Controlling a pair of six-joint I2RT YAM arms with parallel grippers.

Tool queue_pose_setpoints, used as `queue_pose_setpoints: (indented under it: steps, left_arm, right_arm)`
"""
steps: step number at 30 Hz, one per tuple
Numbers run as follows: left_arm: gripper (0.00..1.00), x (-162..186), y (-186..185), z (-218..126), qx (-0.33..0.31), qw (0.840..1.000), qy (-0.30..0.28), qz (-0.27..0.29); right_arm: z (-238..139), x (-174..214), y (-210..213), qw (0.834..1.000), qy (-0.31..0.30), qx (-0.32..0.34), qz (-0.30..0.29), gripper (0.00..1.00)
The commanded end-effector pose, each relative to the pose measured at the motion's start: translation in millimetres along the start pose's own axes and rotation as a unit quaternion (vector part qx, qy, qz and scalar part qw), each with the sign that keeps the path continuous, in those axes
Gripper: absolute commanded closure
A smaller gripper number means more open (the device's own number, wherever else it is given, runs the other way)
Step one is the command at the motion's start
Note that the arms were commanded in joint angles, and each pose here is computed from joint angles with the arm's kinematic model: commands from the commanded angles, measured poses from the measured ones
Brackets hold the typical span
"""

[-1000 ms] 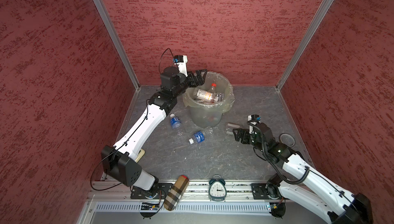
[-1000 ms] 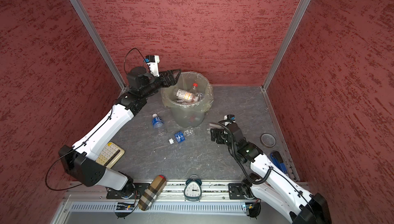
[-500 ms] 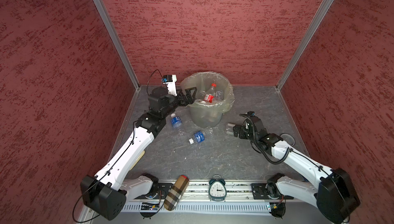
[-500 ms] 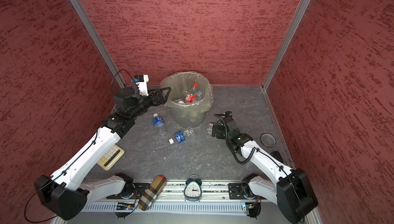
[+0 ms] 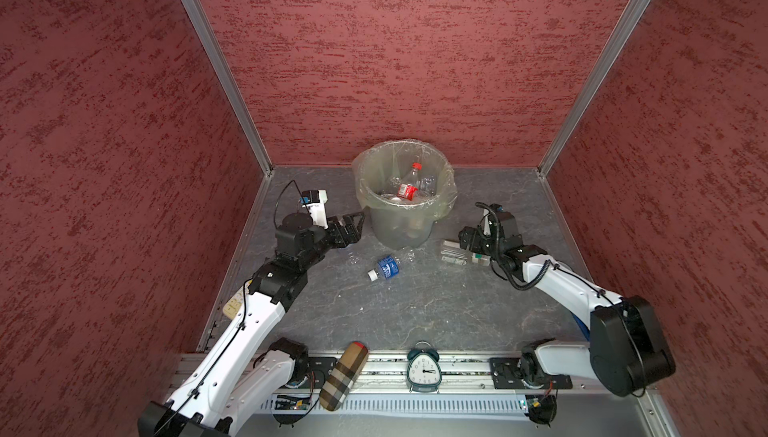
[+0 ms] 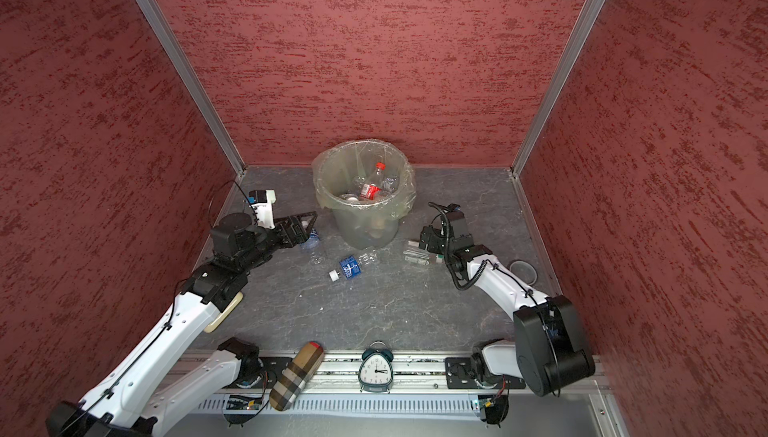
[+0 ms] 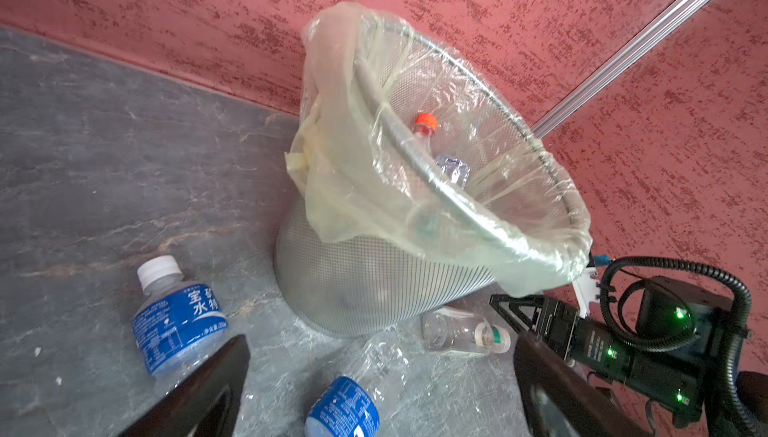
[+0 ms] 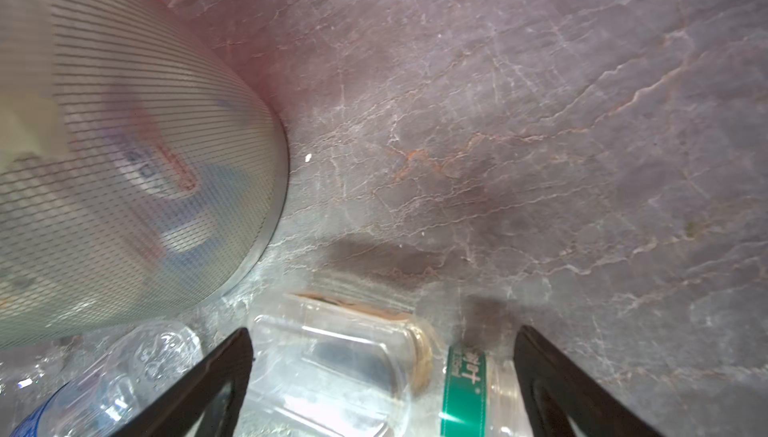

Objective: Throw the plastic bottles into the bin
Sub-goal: 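Withdraw the left gripper while the right gripper lowers over the green-capped bottle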

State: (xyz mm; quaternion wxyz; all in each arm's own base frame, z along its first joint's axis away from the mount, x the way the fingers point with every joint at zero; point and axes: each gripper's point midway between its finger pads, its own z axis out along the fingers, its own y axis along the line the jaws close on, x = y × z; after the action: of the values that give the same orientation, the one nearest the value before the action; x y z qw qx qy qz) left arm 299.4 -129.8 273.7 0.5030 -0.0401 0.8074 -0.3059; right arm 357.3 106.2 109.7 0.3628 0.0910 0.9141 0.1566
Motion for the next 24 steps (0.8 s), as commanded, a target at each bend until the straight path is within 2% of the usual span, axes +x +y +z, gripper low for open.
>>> queue_pose_setpoints:
  steps: [1, 8, 13, 24]
  left_arm:
    - [0.0, 13.8, 7.9, -6.4, -0.005, 1.0, 0.016, -0.007]
    - [0.01, 35.3, 30.1, -13.5, -0.026, 0.999, 0.031, -0.017]
    - [0.01, 39.8, 36.2, -15.4, -0.028, 0.999, 0.037, -0.023]
    - [0.0, 47.0, 41.5, -12.1, -0.029, 0.998, 0.044, -0.031]
  right_arm:
    - [1.3, -8.1, 8.8, 0.999, -0.008, -0.032, 0.009, 0.01]
    - [0.7, 12.5, 6.4, 0.999, 0.02, -0.042, 0.024, 0.01]
    - [0.9, 32.1, -0.9, 0.998, 0.042, -0.039, 0.025, 0.01]
    - [-19.4, 56.6, 4.9, 0.994, 0.063, -0.079, 0.034, 0.01]
